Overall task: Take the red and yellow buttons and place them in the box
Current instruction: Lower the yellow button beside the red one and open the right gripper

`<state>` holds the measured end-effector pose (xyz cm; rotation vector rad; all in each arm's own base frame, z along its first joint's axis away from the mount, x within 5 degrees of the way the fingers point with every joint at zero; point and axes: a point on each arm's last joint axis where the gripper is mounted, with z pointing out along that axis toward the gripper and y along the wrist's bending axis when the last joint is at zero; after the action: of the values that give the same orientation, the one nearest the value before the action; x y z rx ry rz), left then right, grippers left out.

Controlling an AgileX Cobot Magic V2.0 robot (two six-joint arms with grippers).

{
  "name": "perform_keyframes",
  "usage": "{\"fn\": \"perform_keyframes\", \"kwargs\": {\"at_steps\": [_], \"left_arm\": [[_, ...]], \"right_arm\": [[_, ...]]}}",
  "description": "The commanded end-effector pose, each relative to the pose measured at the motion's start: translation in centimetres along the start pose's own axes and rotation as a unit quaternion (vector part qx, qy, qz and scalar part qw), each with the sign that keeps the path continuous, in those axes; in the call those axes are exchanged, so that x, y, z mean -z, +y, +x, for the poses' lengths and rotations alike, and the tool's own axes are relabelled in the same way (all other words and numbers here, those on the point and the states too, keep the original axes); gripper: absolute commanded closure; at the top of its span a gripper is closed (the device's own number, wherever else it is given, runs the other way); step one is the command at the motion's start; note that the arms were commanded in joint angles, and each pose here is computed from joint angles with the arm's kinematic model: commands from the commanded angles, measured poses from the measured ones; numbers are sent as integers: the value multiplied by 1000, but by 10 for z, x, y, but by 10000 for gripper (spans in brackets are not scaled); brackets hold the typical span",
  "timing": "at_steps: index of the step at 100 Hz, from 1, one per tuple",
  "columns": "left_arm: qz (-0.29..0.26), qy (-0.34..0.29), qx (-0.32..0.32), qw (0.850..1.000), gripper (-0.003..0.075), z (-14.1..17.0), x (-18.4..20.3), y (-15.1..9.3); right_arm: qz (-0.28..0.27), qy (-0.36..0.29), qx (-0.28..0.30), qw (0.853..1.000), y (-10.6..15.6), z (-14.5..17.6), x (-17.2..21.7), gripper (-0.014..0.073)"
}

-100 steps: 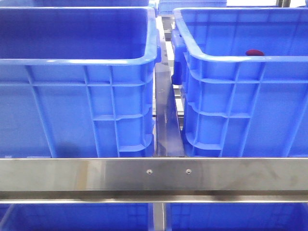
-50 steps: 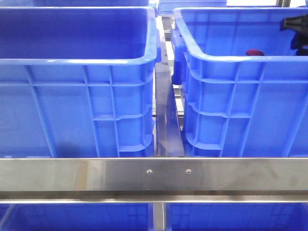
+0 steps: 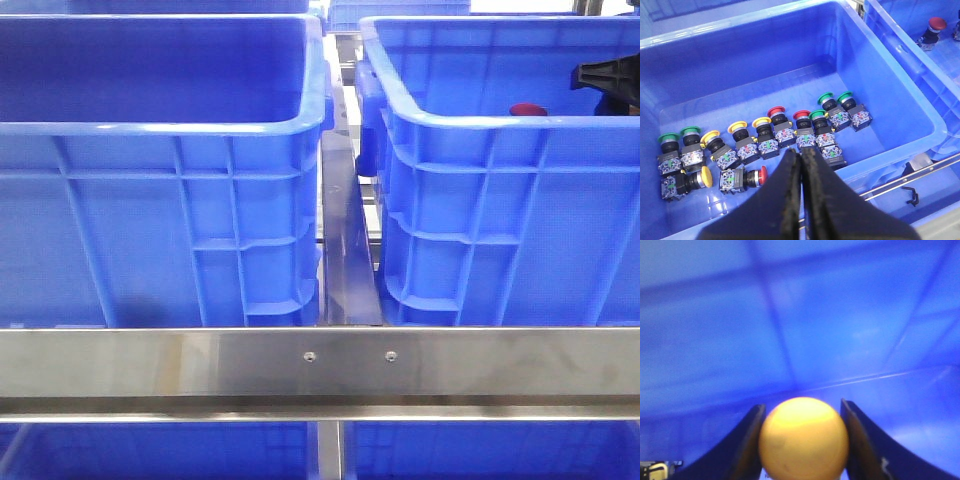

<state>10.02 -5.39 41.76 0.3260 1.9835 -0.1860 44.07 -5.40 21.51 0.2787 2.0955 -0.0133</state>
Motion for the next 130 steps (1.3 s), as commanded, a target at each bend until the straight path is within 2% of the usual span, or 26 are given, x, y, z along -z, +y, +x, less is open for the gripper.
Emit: {"fn": "perform_keyframes", "kwargs": {"at_steps": [1, 18, 25, 47, 68, 82, 100, 130], "left_arm": [[11, -38, 2, 999, 739, -10, 5, 0], [11, -38, 2, 999, 739, -10, 5, 0], [11, -38, 2, 999, 739, -10, 5, 0], [11, -38, 2, 999, 739, -10, 5, 0], [11, -38, 2, 999, 739, -10, 5, 0], [10, -37, 2, 999, 739, -10, 5, 0], [10, -37, 2, 999, 739, -10, 5, 0], [10, -37, 2, 999, 739, -10, 5, 0]], "right_arm": [[-21, -37, -16, 999, 3, -23, 14, 326], [-29, -39, -16, 999, 4, -24, 15, 137], [-28, -40, -16, 999, 4, -25, 16, 92], [-16, -52, -16, 998, 3, -33, 25, 79], [-8, -84, -18, 996, 3, -53, 52, 79], [-12, -110, -18, 994, 3, -63, 87, 79], [-20, -149, -19, 988, 3, -65, 151, 88], [-61, -214, -13, 975, 3, -32, 256, 88]]}}
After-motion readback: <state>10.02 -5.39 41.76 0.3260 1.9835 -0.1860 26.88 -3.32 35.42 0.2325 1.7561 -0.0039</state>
